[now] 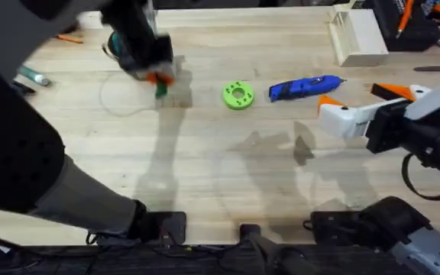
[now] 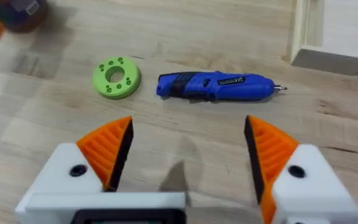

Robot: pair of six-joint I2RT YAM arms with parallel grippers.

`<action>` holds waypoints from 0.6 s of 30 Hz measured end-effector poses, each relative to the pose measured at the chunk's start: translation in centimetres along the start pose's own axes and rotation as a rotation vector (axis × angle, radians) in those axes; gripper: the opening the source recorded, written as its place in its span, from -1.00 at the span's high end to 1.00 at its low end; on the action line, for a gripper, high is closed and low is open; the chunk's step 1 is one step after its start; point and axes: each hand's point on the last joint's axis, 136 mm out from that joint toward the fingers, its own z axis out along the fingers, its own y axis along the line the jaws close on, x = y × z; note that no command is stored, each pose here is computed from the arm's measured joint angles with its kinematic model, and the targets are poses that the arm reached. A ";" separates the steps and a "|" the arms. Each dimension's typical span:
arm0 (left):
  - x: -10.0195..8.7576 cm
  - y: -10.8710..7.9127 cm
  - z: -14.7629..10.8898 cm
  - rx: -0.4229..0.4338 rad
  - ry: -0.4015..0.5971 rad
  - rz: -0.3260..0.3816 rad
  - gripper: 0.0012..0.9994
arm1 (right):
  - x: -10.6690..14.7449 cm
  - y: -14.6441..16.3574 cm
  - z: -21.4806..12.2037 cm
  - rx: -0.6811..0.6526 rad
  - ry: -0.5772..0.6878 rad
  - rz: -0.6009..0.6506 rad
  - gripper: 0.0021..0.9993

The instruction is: Pick up the gripper from the table and insert it into the empty holder that is missing its gripper. Then pick up a screw, insert it into the mounting hole, and use the screwdriver to tighten it. Finally, clean up the table by picking up the vegetable and placing it into the bucket.

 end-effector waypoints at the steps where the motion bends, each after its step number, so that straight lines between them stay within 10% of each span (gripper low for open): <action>1: -1.0 0.0 -1.2 0.001 -0.036 0.004 0.95 | 0.0 0.0 0.0 0.000 0.000 0.000 -0.99; 8: -7.6 1.9 -6.8 -0.001 -0.302 -0.004 0.95 | 0.0 0.0 0.0 0.003 0.000 0.000 -0.99; 18: -12.4 5.9 -7.0 -0.026 -0.448 -0.081 0.95 | 0.0 -0.1 0.0 0.003 0.000 0.000 -0.99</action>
